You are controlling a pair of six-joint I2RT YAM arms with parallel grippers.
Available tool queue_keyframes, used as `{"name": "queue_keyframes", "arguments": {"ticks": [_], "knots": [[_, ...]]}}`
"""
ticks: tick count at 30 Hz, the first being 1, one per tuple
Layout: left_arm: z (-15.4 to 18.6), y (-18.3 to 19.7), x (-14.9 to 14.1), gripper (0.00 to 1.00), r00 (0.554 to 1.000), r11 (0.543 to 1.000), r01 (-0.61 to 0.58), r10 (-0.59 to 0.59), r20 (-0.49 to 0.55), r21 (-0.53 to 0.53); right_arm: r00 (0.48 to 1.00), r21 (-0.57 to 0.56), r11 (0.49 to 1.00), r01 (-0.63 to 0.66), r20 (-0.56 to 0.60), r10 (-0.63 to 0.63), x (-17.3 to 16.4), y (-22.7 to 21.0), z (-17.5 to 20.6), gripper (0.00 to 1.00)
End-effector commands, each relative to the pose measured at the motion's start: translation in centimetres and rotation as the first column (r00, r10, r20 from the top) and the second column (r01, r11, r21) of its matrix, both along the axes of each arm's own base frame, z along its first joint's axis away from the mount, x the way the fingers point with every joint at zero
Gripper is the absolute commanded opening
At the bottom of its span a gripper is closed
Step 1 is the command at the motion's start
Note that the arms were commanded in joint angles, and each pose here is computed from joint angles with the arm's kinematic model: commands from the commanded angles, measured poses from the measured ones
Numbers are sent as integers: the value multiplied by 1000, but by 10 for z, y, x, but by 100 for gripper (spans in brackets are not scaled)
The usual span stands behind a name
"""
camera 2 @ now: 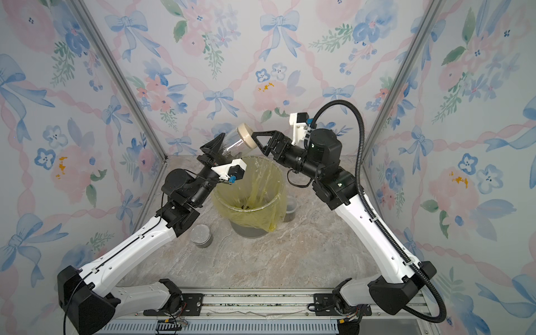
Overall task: Empty moldy tea leaves from jars
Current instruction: Unscrew the lid from the jar.
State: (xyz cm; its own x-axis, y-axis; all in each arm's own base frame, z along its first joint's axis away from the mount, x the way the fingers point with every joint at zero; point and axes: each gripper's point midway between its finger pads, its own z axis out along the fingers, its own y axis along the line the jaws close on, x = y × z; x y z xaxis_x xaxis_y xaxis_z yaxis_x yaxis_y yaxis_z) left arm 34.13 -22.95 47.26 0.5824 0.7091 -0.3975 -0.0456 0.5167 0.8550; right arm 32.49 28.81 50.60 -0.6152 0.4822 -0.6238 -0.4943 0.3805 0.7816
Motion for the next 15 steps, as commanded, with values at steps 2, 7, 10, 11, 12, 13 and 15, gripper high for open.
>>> {"name": "queue_keyframes", "arguments": {"ticks": [2, 7, 10, 11, 12, 13, 15], "knots": [[41, 16, -10, 8, 981, 994, -94, 102, 166, -54, 1000, 49, 999, -6, 27, 5, 5, 12, 21, 96], [45, 13, -16, 8, 973, 993, -105, 112, 201, -48, 1000, 74, 997, -14, 15, 12, 15, 20, 22, 97], [45, 10, -19, 8, 970, 993, -108, 115, 215, -41, 1000, 89, 996, -15, 23, 13, 19, 22, 27, 97], [45, 9, -20, 8, 969, 993, -108, 114, 221, -37, 1000, 93, 996, -15, 22, 13, 20, 23, 27, 97], [45, 9, -20, 8, 967, 993, -111, 116, 225, -36, 1000, 96, 995, -13, 24, 11, 22, 23, 29, 96], [45, 8, -20, 7, 966, 993, -115, 120, 228, -33, 1000, 101, 995, -14, 23, 12, 23, 23, 29, 97], [44, 6, -21, 7, 964, 992, -119, 123, 234, -28, 1000, 107, 994, -18, 20, 16, 25, 25, 30, 97]]}}
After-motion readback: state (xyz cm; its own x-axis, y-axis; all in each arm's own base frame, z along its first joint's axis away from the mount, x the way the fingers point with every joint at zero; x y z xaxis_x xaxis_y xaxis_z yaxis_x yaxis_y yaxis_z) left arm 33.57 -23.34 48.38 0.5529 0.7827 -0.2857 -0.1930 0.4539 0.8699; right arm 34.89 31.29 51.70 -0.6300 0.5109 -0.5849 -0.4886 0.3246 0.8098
